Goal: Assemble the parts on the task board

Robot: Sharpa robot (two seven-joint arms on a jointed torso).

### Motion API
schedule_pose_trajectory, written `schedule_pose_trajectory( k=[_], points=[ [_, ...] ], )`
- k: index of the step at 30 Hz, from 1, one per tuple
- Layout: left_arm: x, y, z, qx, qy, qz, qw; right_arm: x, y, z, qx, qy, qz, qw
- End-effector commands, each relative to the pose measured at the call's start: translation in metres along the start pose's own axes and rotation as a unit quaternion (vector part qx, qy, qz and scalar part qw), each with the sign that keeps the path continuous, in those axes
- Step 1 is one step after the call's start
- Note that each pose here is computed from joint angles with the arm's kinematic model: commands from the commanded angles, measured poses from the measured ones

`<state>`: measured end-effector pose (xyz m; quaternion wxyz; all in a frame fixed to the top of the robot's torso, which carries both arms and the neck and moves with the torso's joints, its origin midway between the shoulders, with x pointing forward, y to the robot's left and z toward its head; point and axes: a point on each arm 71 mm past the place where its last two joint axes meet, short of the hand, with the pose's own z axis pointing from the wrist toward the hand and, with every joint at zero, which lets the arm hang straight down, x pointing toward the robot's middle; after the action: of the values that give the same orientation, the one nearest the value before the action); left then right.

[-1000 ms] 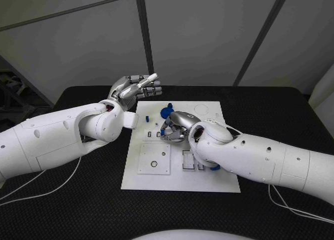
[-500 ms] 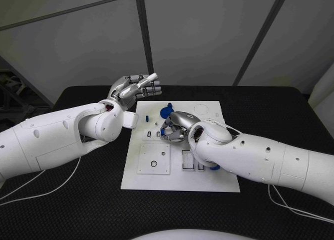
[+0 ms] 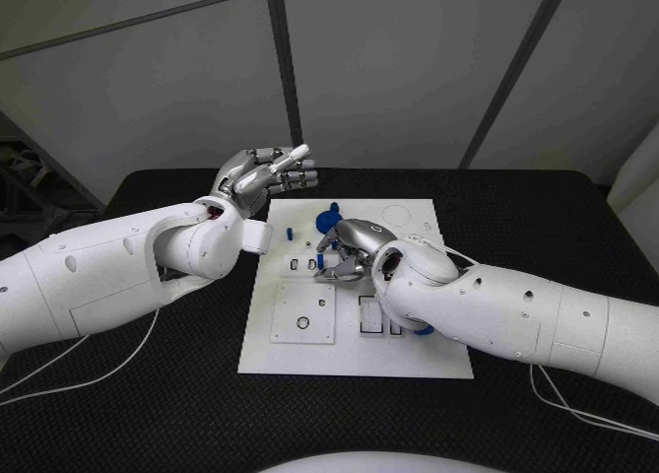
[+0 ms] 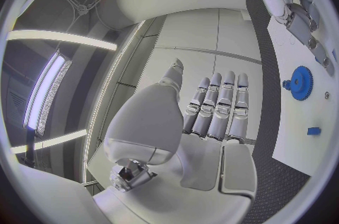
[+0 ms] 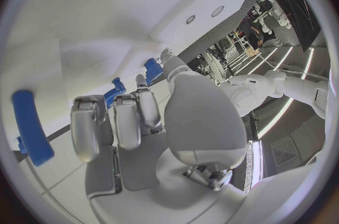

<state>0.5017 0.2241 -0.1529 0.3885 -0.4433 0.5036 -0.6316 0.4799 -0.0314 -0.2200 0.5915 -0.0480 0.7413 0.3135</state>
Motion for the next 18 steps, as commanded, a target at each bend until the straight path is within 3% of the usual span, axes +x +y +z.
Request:
schedule_pose_trajectory(
  k=[1, 7, 12, 15, 18],
  points=[
    [0.0007, -0.0015, 0.0004, 0.003, 0.007, 0.001, 1.000, -0.008, 0.003, -0.001, -0.022, -0.049, 0.023, 0.998],
    [-0.0008, -0.0011, 0.0003, 0.000, 0.012, 0.010, 1.000, -0.016, 0.008, -0.008, -0.062, -0.087, 0.039, 0.993],
    [-0.0044, 0.0000, -0.0002, -0.011, 0.021, 0.029, 0.999, -0.024, 0.007, -0.025, -0.111, -0.102, 0.052, 0.987],
    [-0.0072, 0.0018, 0.0000, -0.022, 0.034, 0.051, 0.998, -0.034, 0.003, -0.038, -0.137, -0.097, 0.066, 0.984],
    [-0.0111, 0.0057, 0.0009, -0.044, 0.056, 0.087, 0.994, -0.047, -0.006, -0.049, -0.143, -0.071, 0.092, 0.983]
  ],
)
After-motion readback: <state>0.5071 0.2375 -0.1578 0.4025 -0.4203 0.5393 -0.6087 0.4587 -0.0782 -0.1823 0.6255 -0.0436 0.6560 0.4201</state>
